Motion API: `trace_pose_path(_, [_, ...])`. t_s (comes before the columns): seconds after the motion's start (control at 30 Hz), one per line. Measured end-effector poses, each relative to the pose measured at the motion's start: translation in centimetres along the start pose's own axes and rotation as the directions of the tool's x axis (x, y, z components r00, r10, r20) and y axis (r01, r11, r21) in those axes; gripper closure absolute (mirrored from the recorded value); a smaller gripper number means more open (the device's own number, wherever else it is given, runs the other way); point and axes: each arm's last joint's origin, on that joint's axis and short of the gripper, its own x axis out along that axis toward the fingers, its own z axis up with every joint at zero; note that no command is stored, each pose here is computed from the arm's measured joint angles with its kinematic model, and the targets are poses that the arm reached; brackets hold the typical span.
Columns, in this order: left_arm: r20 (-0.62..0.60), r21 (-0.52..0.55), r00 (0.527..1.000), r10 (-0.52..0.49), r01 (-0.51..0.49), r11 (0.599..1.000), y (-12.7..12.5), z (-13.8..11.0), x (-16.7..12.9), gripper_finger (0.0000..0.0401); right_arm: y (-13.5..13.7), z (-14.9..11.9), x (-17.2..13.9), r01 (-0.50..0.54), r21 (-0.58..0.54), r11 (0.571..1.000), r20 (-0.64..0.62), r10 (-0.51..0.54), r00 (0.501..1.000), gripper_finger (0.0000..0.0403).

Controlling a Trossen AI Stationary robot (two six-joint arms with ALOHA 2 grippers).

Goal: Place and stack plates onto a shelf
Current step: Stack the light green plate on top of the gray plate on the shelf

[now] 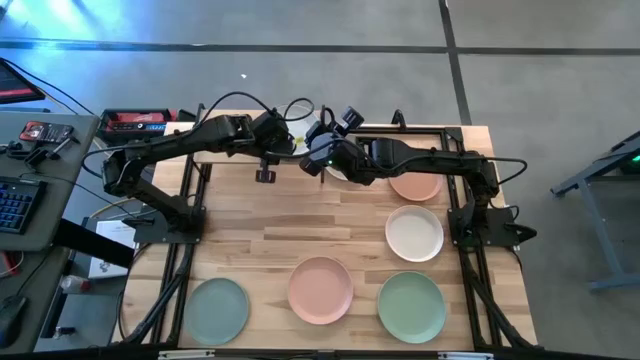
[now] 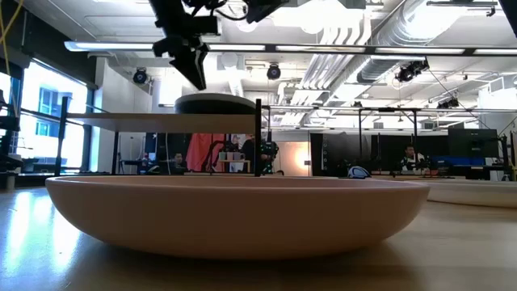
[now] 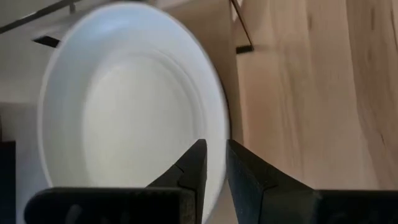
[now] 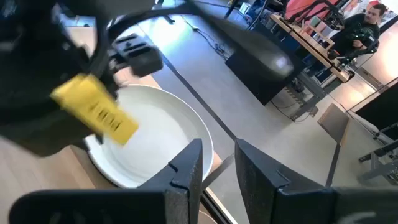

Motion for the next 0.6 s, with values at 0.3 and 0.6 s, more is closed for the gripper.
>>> trace_pose_path(0.3, [-0.037,-0.108,0.999,-0.032,0.028,0.994,0.7,0.1,-2.6,0.0350,0.5,-0.1,-0.4,-0.076,0.056,0.996,0.000,0.076,0.997,0.0323])
trace_pose_path(0.6, [-0.172,-0.250,0.967,-0.187,0.141,0.958,-0.5,-1.5,-3.5,0.0350,2.5,-1.8,-2.6,-0.242,0.192,0.951,-0.131,0.269,0.954,0.0323])
